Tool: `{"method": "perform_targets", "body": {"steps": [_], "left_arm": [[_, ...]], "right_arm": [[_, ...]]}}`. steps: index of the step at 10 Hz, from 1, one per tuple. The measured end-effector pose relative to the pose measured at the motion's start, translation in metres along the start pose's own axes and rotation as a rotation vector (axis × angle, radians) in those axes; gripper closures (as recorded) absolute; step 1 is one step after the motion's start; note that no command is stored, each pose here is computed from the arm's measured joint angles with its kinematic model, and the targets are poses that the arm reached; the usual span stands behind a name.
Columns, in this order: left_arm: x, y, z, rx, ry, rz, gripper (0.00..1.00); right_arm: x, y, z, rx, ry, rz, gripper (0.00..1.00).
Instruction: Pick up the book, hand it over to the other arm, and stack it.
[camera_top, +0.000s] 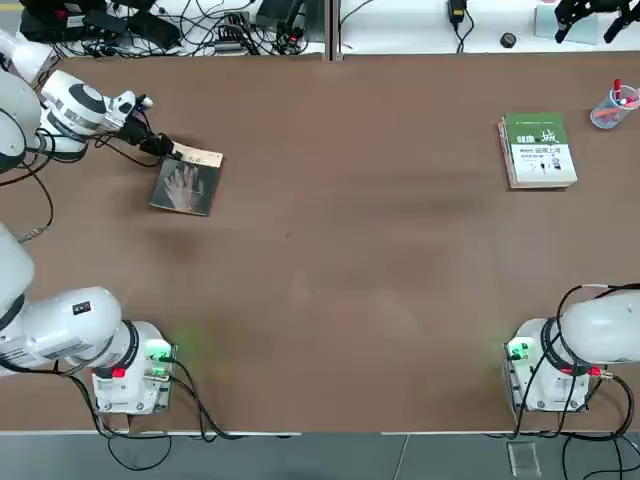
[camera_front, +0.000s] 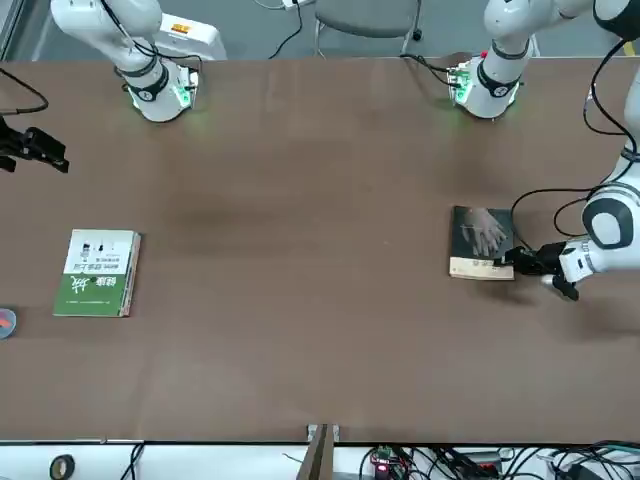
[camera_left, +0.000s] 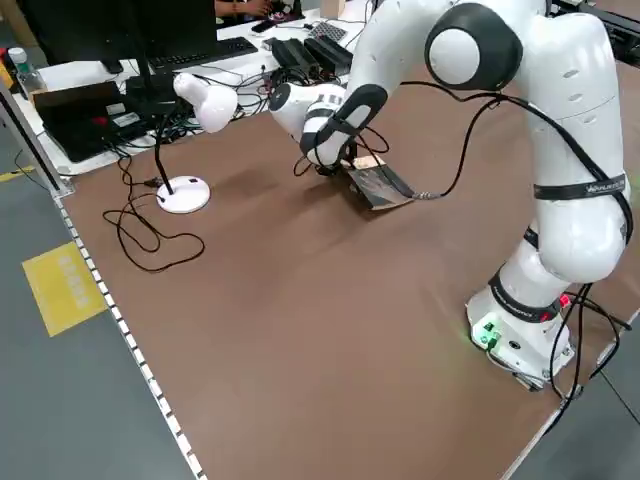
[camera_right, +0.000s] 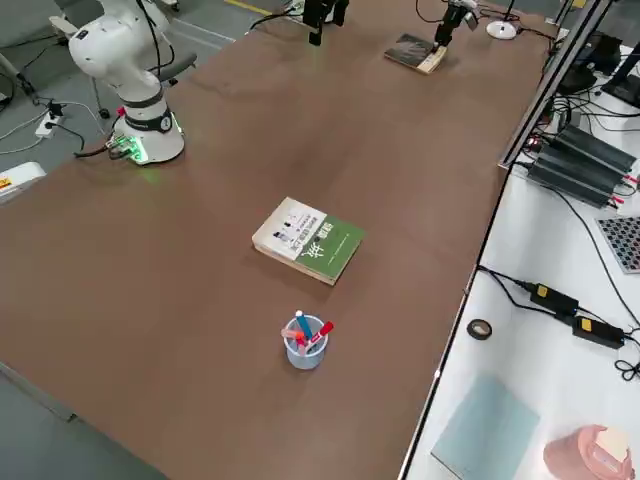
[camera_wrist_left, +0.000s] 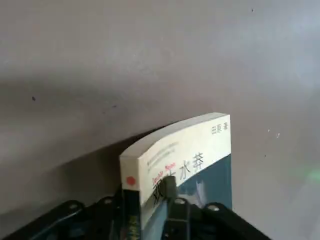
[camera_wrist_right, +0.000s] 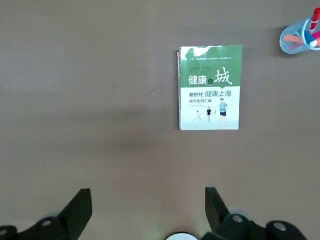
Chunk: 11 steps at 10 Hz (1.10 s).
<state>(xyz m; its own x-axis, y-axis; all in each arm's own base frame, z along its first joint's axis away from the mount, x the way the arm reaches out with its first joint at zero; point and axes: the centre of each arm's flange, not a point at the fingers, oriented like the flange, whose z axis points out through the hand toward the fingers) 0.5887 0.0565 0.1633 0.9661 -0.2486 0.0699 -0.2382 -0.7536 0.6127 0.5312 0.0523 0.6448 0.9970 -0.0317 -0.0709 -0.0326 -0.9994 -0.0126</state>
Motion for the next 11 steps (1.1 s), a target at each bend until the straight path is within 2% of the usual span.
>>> {"method": "perform_targets", "body": {"steps": [1,3,11], "left_arm": [[0.000,0.000,0.000,-0.001,0.001,0.006,0.83],[0.000,0.001,0.000,-0.014,0.000,0.006,0.97],[0.003,0.011,-0.010,-0.098,-0.045,-0.002,0.98]], "right_arm": [[0.000,0.000,0.000,0.000,0.000,0.000,0.00],[0.000,0.000,0.000,0.000,0.000,0.000,0.00],[0.000,0.000,0.000,0.000,0.000,0.000,0.00]]}}
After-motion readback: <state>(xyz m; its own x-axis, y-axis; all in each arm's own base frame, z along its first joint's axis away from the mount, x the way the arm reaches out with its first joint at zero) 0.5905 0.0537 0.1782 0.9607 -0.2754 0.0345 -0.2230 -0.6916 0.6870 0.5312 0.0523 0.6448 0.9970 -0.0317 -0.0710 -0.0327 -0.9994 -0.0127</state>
